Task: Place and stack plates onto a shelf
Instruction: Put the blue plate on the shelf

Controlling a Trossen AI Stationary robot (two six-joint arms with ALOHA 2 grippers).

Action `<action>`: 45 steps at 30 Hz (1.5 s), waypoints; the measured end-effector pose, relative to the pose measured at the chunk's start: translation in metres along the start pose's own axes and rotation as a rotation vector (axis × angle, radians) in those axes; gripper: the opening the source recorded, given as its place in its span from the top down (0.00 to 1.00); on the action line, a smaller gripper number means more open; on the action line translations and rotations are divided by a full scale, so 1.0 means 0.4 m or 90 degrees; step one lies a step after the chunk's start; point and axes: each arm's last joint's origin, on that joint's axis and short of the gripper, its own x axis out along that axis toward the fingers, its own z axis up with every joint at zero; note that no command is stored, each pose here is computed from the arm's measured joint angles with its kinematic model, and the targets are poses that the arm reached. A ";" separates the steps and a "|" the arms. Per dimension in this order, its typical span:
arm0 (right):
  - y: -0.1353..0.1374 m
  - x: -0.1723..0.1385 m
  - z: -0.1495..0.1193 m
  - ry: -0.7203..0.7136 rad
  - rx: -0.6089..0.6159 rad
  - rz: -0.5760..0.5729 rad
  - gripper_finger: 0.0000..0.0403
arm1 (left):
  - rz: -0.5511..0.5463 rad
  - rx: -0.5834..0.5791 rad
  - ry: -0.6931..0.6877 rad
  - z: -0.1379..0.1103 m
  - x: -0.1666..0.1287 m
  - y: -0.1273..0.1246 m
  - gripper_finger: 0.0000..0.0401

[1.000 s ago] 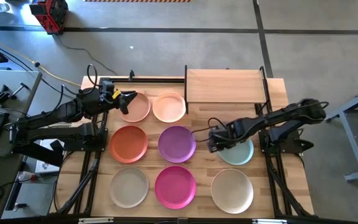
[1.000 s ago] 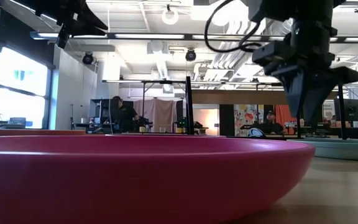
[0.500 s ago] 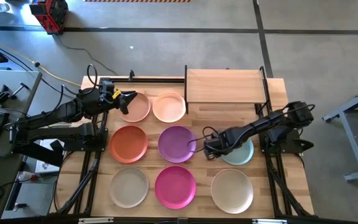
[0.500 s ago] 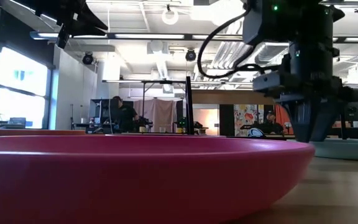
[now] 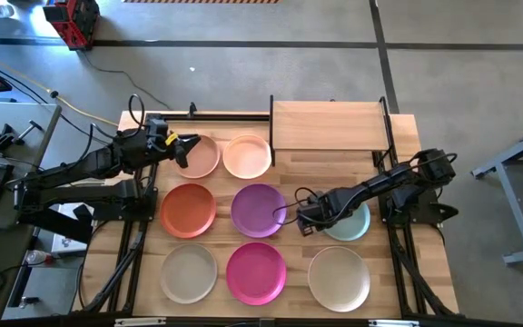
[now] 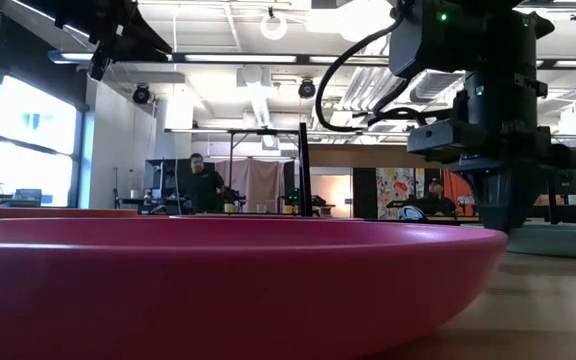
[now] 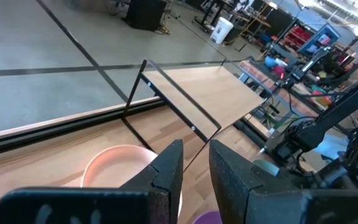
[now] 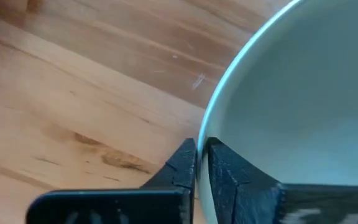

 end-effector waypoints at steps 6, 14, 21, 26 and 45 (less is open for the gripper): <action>0.007 -0.031 -0.010 0.031 -0.022 0.012 0.99 | 0.007 0.004 0.013 -0.005 0.000 0.003 0.83; 0.055 -0.181 -0.015 -0.010 -0.089 -0.011 1.00 | 0.008 0.032 0.013 -0.005 0.000 0.003 0.83; 0.066 -0.316 -0.009 -0.050 -0.122 -0.054 1.00 | 0.007 0.033 0.012 -0.005 0.000 0.003 0.83; 0.058 -0.404 -0.005 -0.094 -0.129 -0.086 1.00 | 0.008 0.031 0.013 -0.005 0.000 0.003 0.83; -0.030 -0.519 0.186 -0.265 -0.313 -0.215 1.00 | 0.006 0.012 0.009 -0.004 0.000 0.002 0.83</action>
